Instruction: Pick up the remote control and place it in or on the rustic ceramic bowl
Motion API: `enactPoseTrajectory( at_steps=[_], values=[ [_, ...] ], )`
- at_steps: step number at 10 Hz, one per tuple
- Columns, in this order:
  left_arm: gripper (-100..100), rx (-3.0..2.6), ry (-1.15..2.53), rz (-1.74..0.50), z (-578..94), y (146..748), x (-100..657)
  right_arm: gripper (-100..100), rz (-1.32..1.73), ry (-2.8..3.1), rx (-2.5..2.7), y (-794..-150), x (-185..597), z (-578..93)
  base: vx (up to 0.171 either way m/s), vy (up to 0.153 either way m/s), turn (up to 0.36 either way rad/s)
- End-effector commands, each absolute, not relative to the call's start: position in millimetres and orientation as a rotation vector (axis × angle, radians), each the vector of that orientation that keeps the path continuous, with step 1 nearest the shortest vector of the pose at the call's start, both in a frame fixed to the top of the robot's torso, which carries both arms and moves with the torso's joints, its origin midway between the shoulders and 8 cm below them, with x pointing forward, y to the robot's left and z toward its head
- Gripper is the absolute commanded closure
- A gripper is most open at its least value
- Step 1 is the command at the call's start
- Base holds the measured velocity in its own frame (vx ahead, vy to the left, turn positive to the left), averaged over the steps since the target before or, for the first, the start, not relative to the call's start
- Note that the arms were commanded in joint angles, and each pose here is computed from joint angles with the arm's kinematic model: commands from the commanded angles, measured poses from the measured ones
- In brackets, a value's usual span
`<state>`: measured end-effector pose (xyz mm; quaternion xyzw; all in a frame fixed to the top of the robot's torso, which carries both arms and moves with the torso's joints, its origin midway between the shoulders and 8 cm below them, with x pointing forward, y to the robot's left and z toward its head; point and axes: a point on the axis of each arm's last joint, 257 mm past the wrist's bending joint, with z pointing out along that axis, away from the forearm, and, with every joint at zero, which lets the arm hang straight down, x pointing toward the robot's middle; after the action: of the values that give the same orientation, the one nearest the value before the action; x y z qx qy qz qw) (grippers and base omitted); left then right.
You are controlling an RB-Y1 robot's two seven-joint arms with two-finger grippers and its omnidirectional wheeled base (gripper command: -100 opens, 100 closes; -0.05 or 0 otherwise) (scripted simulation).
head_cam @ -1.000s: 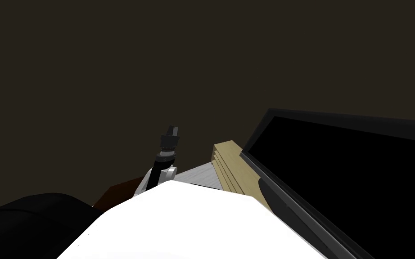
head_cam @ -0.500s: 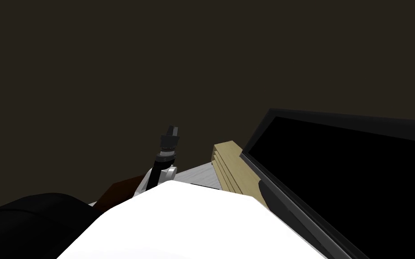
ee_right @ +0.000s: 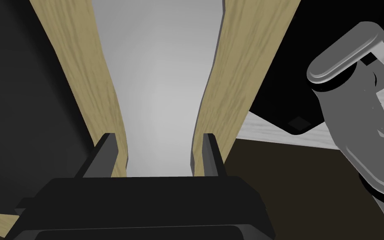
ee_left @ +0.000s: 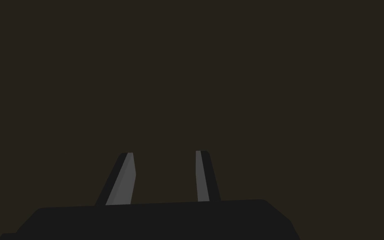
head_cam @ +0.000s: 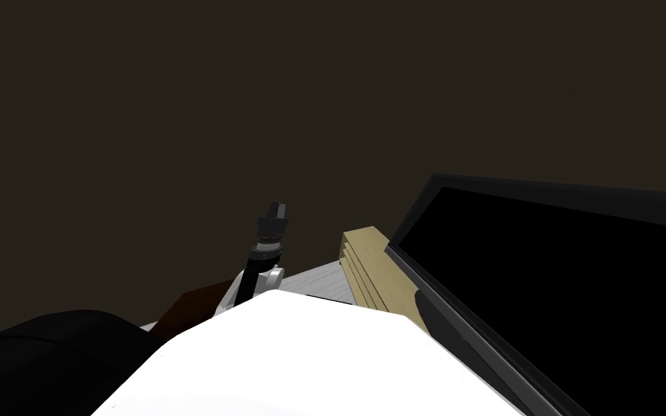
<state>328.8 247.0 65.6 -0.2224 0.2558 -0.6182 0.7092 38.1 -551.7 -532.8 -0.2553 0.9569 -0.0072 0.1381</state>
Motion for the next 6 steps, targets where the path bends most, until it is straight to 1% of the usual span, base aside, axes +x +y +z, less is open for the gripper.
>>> enactPoseTrajectory(
  at_steps=[1,2,3,4,6],
  values=[
    [0,-0.494,0.568,-1.372,66,247,329,100,-0.021,2.768,-0.738,-552,38,-533,0.000,0.000,0.000],
    [0,-0.494,0.568,-1.372,66,247,329,100,-0.021,2.767,-0.739,-552,38,-533,0.000,0.000,0.000],
    [0,-0.494,0.568,-1.372,66,247,329,0,-0.021,2.767,-0.739,-552,38,-533,0.000,0.000,0.000],
    [0,-0.494,0.568,-1.372,66,247,329,100,-0.022,2.764,-0.753,-559,41,-524,-0.003,0.028,-0.101],
    [0,-0.494,0.568,-1.372,66,247,329,100,-0.019,2.761,-0.767,-566,43,-515,0.002,0.049,-0.073]
  ],
)
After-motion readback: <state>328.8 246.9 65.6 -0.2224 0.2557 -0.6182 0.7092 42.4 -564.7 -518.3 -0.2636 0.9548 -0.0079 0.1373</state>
